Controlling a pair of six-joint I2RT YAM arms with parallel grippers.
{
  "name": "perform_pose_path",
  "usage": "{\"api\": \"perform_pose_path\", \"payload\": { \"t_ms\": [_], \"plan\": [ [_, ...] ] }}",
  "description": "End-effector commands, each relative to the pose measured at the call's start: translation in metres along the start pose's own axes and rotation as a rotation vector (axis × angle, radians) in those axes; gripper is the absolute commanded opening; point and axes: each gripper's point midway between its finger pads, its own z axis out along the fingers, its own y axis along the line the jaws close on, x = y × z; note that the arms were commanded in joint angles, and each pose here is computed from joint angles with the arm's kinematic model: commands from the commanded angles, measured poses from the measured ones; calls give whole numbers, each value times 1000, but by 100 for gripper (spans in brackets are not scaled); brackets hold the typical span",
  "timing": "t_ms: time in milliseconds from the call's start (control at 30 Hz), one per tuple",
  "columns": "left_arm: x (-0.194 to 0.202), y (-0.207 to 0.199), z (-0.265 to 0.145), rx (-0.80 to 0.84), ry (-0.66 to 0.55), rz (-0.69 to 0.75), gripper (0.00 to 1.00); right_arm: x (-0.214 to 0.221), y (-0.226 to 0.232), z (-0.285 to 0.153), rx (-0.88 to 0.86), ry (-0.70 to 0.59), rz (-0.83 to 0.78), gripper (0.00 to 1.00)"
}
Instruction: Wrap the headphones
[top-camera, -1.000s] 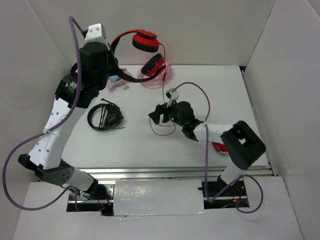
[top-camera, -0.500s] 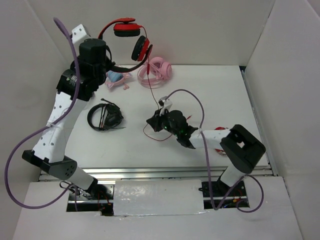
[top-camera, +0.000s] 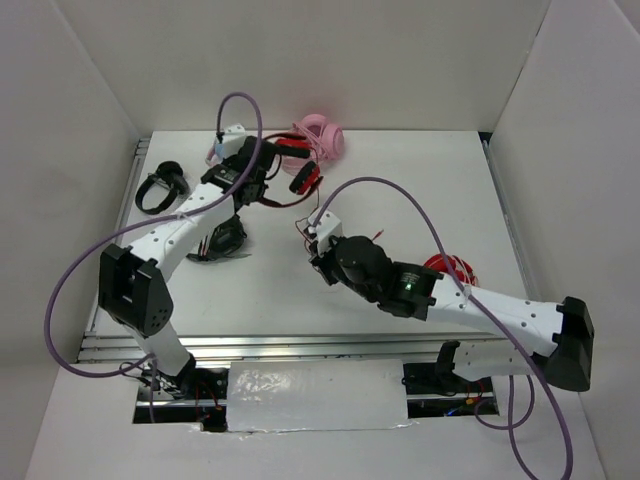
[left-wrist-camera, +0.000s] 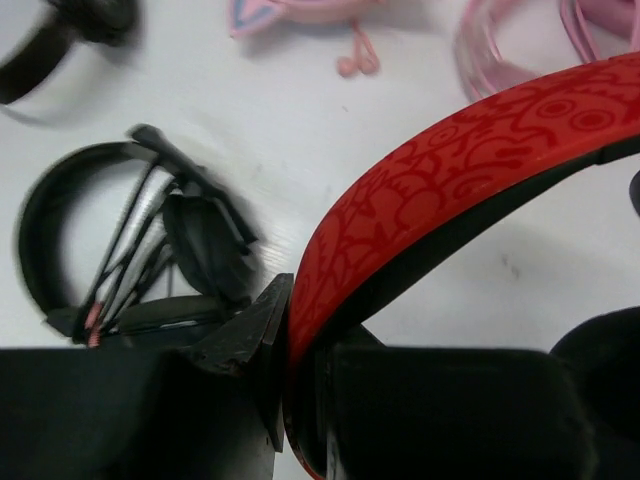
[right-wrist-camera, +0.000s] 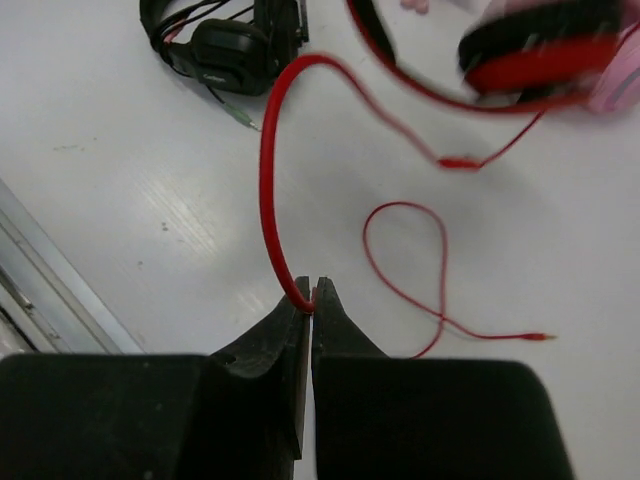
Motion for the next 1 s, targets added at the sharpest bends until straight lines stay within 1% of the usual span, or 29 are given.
{"api": "perform_pose_path", "payload": {
  "t_ms": [0, 33, 67, 100, 133, 167, 200, 233, 267, 300, 333, 367, 400, 433, 467, 500, 567, 600, 700, 733, 767, 800, 867, 900, 967],
  "plan": [
    [-3, -53, -15, 270, -70, 12, 0, -17, -26, -24, 21, 68, -256, 0],
    [1, -56, -16, 305, -70, 24, 0, -21, -29, -25, 10, 77, -284, 0],
    [-7, -63, -24, 368, -114, 36, 0, -33, -26, -30, -41, 77, -307, 0],
    [-1, -71, -32, 441, -105, 59, 0, -40, -29, -31, -51, 70, -327, 0],
    [16, -68, -30, 459, -91, 96, 0, -45, -39, -31, -49, 75, -372, 0],
    [5, -71, -43, 518, -150, 124, 0, -57, -42, -33, -61, 59, -388, 0],
    [11, -78, -54, 581, -154, 159, 0, -60, -49, -35, -50, 73, -410, 0],
    [24, -75, -55, 595, -154, 192, 0, -64, -62, -35, -24, 82, -445, 0],
    [28, -74, -60, 622, -161, 223, 0, -76, -71, -40, 2, 68, -455, 0],
    [26, -74, -72, 659, -199, 271, 0, -82, -82, -42, 42, 66, -466, 0],
    [40, -70, -73, 677, -184, 310, 0, -95, -99, -46, 87, 52, -483, 0],
    [42, -68, -85, 718, -212, 368, 0, -98, -107, -48, 106, 55, -493, 0],
    [47, -70, -91, 749, -221, 394, 0, -104, -114, -50, 124, 41, -501, 0],
    [63, -67, -93, 782, -200, 435, 0, -109, -121, -52, 143, 32, -506, 0],
    [64, -65, -103, 813, -223, 477, 0, -118, -135, -55, 182, 10, -519, 0],
    [78, -65, -108, 841, -207, 514, 0, -124, -140, -55, 197, -3, -527, 0],
    [91, -68, -126, 913, -209, 584, 0, -140, -158, -58, 252, -39, -548, 0],
    [99, -66, -129, 925, -199, 606, 0, -145, -163, -57, 268, -45, -553, 0],
    [121, -67, -149, 999, -185, 676, 0, -163, -180, -49, 308, -58, -554, 0],
    [124, -67, -154, 1023, -188, 685, 0, -176, -184, -52, 318, -85, -547, 0],
    [128, -70, -170, 1081, -197, 693, 0, -179, -185, -49, 309, -86, -545, 0],
    [136, -68, -172, 1096, -187, 705, 0, -179, -193, -46, 320, -82, -529, 0],
    [136, -66, -188, 1132, -209, 704, 0, -180, -202, -33, 319, -85, -502, 0],
    [138, -63, -191, 1142, -211, 706, 0, -177, -217, -31, 345, -75, -476, 0],
    [132, -59, -206, 1173, -242, 695, 0, -168, -224, -13, 310, -65, -407, 0]
  ]
}}
